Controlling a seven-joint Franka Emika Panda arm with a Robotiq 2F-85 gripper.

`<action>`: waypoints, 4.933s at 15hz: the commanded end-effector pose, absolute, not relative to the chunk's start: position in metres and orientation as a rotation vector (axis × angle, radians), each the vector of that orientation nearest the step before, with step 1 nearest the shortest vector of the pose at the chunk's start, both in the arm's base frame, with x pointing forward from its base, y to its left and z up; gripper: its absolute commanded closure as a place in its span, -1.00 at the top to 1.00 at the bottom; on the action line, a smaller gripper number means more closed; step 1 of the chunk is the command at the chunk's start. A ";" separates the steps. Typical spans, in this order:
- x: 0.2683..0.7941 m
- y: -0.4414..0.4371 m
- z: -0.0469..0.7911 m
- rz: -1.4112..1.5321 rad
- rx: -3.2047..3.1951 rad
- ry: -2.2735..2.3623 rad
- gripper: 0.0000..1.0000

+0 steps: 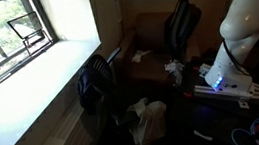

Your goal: Take the bag from the brown chair and place it on the black chair

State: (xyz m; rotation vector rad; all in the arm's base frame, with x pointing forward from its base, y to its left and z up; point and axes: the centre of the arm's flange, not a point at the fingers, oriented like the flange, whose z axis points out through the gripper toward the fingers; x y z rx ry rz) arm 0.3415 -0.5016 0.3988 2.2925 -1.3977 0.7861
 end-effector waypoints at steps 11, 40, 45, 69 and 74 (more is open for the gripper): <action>0.440 -0.358 0.470 1.161 2.397 -0.681 -0.31; 0.344 -0.563 0.263 0.093 2.347 -1.294 1.00; 0.340 -0.601 0.234 0.220 2.297 -1.691 1.00; 0.345 -0.589 0.212 0.144 2.417 -1.658 -0.20; 0.352 -0.588 0.216 0.176 2.376 -1.683 -0.91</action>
